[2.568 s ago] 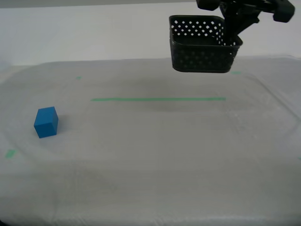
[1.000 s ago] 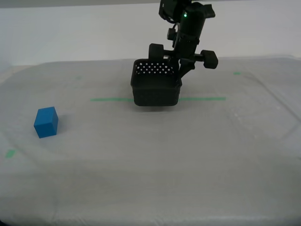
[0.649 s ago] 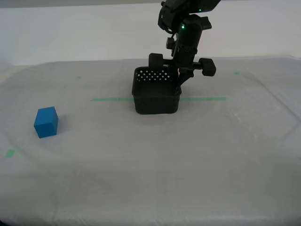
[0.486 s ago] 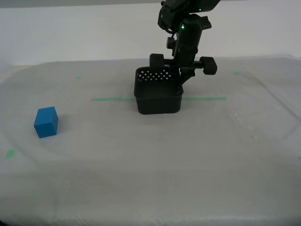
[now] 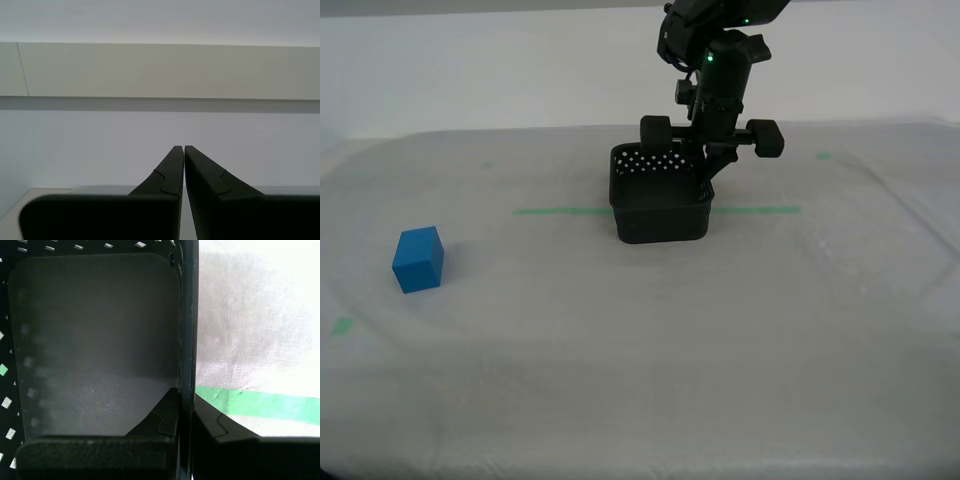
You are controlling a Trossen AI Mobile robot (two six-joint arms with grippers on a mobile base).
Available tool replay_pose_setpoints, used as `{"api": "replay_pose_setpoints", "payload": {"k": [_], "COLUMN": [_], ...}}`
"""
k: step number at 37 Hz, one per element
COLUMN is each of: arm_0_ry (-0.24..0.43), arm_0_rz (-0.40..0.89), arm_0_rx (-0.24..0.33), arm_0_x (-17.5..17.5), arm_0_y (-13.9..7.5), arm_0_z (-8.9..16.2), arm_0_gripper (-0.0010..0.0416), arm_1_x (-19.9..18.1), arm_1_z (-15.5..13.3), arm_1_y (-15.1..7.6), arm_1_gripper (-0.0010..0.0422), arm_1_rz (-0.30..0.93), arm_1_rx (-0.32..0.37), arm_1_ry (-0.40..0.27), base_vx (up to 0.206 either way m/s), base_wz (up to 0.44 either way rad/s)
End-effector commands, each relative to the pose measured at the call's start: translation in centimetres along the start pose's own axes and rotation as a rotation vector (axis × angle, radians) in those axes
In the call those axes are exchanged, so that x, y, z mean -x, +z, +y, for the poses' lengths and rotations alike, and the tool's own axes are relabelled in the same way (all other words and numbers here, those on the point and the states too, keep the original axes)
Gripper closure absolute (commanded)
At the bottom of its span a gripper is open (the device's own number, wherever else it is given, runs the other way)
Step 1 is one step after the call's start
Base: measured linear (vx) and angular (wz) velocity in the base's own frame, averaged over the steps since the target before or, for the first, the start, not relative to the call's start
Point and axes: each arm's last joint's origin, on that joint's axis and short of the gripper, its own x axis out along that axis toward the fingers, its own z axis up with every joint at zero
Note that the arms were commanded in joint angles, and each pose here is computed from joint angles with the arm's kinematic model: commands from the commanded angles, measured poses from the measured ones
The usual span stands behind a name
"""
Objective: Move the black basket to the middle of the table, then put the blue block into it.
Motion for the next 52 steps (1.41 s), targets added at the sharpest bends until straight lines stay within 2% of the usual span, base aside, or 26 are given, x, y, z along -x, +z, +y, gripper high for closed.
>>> {"api": "replay_pose_setpoints", "payload": {"k": [1,16,24,30,40,45,52], "arm_0_ry": [-0.01,-0.044,-0.044,-0.044,-0.043,-0.04,-0.013], "arm_0_rz": [-0.006,-0.021,-0.023,-0.02,-0.023,-0.022,-0.009], "arm_0_rx": [-0.001,0.009,0.016,0.032,0.057,0.07,0.069], "arm_0_x": [0.02,0.02,0.05,0.06,0.24,0.3,0.35], "arm_0_y": [0.03,0.06,0.05,0.0,0.04,0.04,0.02], "arm_0_z": [-0.02,-0.13,-0.08,-0.04,-0.01,-0.01,0.08], "arm_0_gripper": [0.0394,0.033,0.0277,0.0206,0.0058,-0.0001,0.0023], "arm_1_x": [0.0,0.0,0.0,0.0,0.0,0.0,0.0], "arm_1_z": [0.0,-0.01,0.0,-0.01,-0.01,-0.01,0.0], "arm_1_y": [0.08,0.08,0.08,0.08,0.08,0.08,0.08], "arm_1_gripper": [0.0412,0.0412,0.0412,0.0412,0.0412,0.0412,0.0412], "arm_1_rz": [-0.006,-0.006,-0.006,-0.006,-0.006,-0.006,-0.006], "arm_1_rx": [-0.001,-0.001,-0.001,-0.001,-0.001,-0.001,-0.001], "arm_1_ry": [0.0,0.0,0.001,0.0,0.0,0.0,0.0], "base_vx": [0.0,0.0,0.0,0.0,0.0,0.0,0.0], "base_wz": [0.0,0.0,0.0,0.0,0.0,0.0,0.0]}}
